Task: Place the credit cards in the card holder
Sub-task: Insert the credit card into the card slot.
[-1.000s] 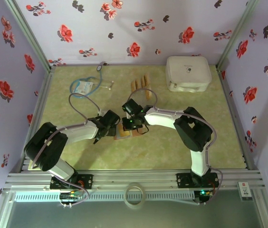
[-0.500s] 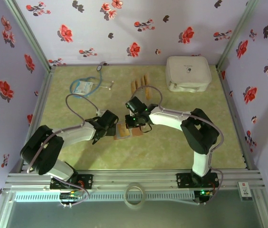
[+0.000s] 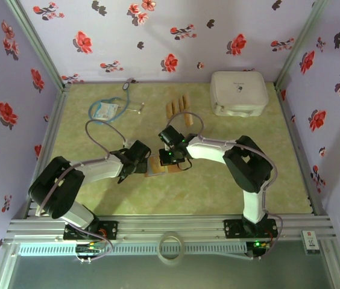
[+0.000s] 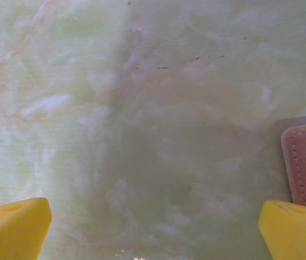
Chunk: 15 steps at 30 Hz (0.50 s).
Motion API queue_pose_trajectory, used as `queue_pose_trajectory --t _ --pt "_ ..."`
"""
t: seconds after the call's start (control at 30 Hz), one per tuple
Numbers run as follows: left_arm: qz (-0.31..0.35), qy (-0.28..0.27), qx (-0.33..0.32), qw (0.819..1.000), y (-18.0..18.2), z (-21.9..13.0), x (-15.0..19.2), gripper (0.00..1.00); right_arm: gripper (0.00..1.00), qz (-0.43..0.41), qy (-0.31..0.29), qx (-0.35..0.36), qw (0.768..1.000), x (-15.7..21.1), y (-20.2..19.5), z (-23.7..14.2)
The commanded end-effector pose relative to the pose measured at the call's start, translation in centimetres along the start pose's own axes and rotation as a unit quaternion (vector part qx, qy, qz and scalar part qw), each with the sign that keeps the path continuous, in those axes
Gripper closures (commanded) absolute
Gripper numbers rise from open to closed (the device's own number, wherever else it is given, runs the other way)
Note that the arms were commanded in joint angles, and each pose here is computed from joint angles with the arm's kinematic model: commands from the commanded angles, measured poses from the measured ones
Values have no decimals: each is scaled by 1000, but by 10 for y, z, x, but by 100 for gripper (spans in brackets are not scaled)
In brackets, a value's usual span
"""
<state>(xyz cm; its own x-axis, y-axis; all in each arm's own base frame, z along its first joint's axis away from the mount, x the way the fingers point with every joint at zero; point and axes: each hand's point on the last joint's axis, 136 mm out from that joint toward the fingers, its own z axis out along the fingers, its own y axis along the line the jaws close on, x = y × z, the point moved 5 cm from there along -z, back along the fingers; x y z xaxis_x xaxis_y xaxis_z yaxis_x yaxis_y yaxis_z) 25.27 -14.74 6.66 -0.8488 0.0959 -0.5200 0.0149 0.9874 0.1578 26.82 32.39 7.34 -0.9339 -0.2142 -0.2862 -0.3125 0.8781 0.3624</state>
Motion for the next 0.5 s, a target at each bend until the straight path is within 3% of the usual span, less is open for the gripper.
queue_pose_trajectory --t 0.0,0.47 --pt "8 16 -8 1000 0 10 6 0 100 -2 15 5 1000 6 -2 6" --pt "7 23 -2 1000 -3 16 11 0 100 -9 20 -23 1000 6 22 13"
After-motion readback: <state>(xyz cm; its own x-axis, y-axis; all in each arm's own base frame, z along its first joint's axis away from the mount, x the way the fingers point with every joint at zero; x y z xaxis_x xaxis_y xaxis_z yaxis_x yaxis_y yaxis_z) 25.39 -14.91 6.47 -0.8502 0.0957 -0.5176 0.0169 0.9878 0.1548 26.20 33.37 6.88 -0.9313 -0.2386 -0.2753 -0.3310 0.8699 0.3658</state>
